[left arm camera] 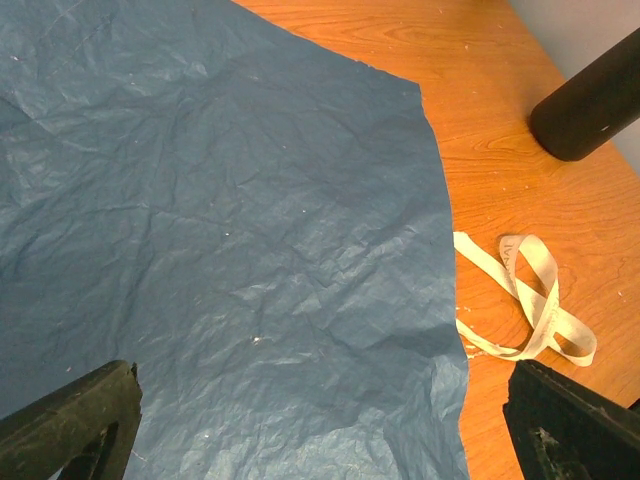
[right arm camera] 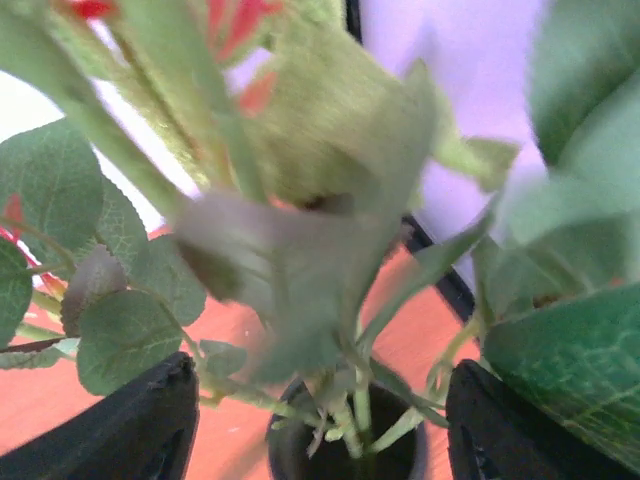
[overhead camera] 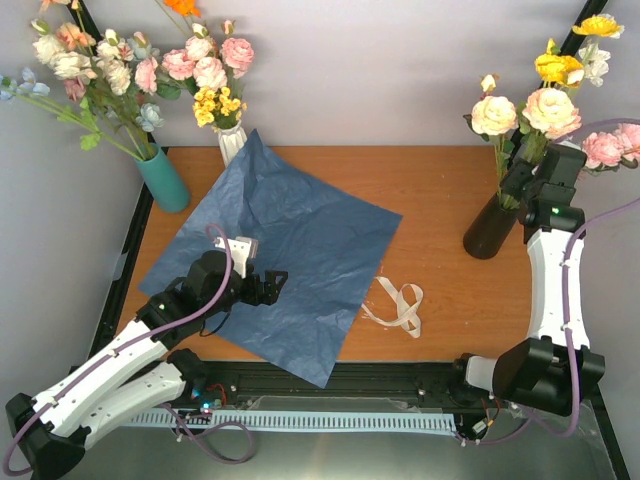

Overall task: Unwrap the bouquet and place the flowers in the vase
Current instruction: Insert the fake flower into the vase, then reset both arms

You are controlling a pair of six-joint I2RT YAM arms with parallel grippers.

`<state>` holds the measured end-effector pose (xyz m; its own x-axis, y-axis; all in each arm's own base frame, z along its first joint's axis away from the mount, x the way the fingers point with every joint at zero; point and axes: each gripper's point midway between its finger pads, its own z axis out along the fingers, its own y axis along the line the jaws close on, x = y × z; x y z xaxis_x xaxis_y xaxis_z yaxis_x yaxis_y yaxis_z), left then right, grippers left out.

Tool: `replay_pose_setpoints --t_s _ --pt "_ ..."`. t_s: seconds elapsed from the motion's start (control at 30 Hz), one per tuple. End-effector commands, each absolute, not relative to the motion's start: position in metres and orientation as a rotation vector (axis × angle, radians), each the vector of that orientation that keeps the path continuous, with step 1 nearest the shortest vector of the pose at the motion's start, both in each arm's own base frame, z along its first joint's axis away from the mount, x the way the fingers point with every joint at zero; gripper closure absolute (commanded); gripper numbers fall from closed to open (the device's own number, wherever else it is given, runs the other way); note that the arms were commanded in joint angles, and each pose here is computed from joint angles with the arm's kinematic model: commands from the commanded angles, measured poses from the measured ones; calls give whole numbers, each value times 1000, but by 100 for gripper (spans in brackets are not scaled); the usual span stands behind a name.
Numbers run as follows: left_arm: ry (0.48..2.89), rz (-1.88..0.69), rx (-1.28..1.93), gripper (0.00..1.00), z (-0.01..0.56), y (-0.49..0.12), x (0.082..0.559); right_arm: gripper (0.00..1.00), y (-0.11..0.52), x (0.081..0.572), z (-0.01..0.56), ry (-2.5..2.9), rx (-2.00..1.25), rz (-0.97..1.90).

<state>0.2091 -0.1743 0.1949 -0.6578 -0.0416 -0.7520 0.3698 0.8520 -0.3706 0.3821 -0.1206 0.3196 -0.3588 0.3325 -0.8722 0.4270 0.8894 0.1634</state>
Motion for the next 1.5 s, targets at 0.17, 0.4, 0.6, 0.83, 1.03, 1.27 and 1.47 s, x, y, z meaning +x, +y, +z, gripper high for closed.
replay_pose_setpoints --t_s 0.17,0.4,0.6,0.83,1.03,1.27,1.47 --pt "2196 -665 233 1 199 -176 207 4 -94 344 368 1941 511 9" --pt "2076 -625 215 1 233 -168 217 0 -12 307 403 1826 176 382" --pt "1917 -471 135 0 263 -148 241 0 54 271 401 1674 -36 721" --pt "1844 -272 18 0 268 -107 303 0 99 285 330 1726 -141 627" --pt "1769 -143 -158 1 251 -47 345 0 97 331 262 1840 -178 356" --pt "1715 1 -174 1 214 6 367 0 64 372 209 1826 -190 -5" --pt "1778 -107 -119 0 179 26 384 0 43 386 166 1816 -221 -75"
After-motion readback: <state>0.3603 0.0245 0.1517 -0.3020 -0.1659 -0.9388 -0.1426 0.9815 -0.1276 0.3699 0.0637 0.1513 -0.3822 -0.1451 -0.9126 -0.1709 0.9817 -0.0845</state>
